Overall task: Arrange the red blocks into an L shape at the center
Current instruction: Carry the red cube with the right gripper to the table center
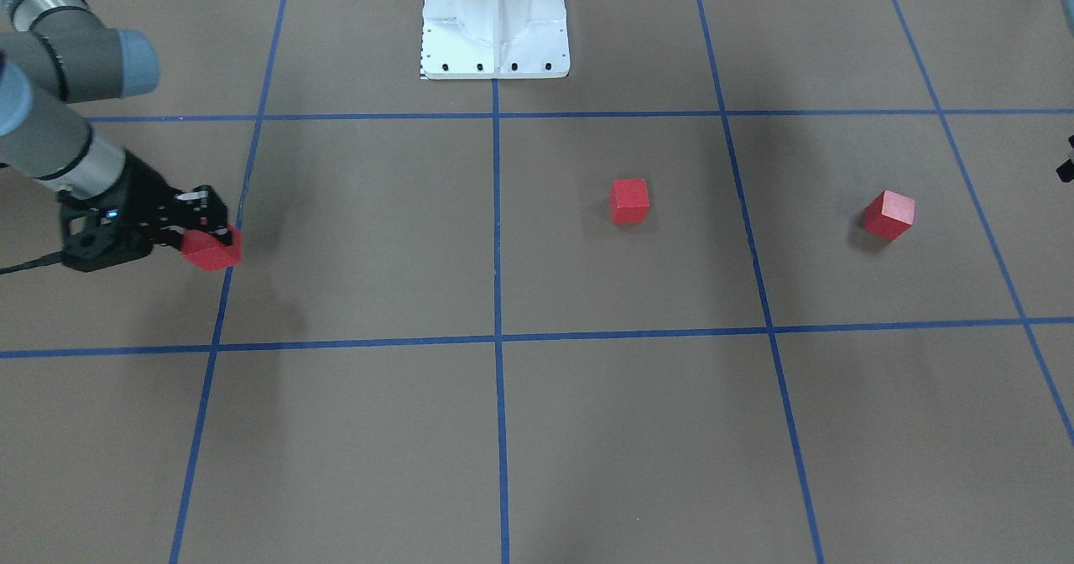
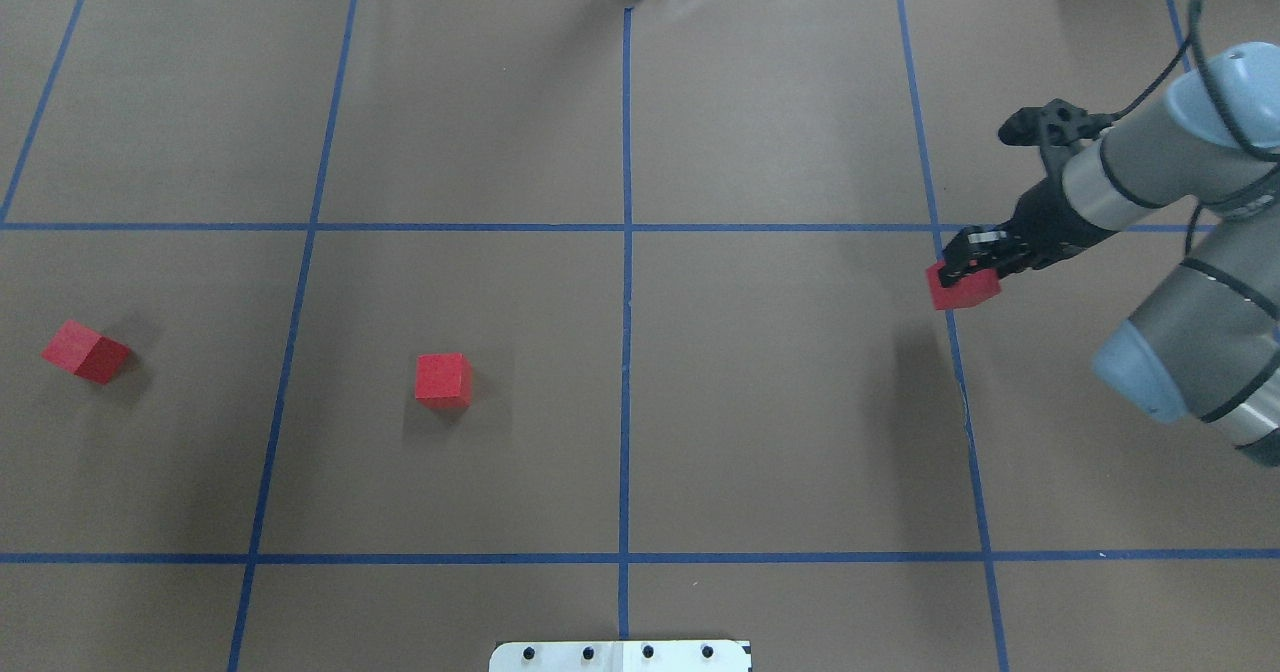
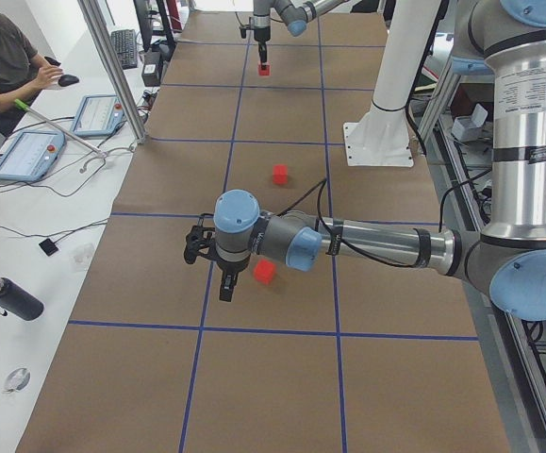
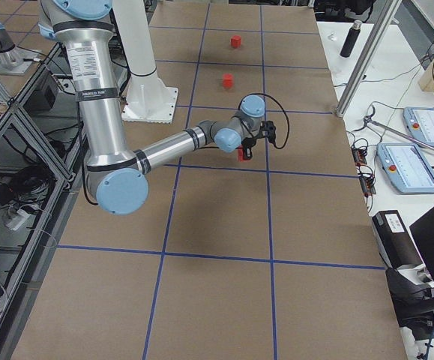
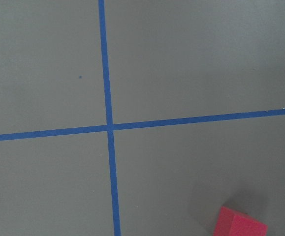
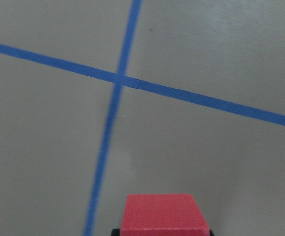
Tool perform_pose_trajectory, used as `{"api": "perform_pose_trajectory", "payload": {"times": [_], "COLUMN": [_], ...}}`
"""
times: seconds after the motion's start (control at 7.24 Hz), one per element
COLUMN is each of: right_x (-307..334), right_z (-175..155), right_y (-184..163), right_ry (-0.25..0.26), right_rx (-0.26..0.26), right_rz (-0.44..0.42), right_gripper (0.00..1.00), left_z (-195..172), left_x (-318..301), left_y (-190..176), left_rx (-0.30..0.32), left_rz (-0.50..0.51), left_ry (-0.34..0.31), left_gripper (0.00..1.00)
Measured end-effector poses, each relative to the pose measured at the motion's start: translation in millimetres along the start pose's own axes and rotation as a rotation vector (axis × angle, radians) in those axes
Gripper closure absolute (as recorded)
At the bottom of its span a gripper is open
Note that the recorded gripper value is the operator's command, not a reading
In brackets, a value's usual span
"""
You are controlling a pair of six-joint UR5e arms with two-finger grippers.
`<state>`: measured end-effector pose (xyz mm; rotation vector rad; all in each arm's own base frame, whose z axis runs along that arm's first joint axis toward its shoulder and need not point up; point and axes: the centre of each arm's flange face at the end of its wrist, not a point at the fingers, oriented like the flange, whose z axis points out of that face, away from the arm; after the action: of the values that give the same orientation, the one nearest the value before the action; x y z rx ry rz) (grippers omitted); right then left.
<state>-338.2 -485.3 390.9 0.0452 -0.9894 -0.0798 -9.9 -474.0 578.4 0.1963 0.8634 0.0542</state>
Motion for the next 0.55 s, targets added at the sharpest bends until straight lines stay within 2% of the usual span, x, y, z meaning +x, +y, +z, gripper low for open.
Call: {"api": "perform_pose_trajectory", "payload": {"times": [0.14, 0.28, 0.55], "right_x": [-81, -156, -257], "right_z": [21, 35, 59], "right_y": [3, 1, 8], "right_ry": [-0.006, 0.017, 0.057], "right_rx": [-0.001, -0.003, -0.002], "right_rz": [0.049, 0.093, 0.201], "right_gripper": [1.00, 1.00, 1.00], "left_z": [4, 6, 8], "left_x": [1, 0, -1], "left_y": [6, 9, 13], "left_rx": [-0.007, -0.009, -0.010], "left_rz": [0.006, 0.010, 0.012], "left_ry": [0.018, 0.028, 0.035], "left_gripper": [0.00, 0.00, 0.00]}}
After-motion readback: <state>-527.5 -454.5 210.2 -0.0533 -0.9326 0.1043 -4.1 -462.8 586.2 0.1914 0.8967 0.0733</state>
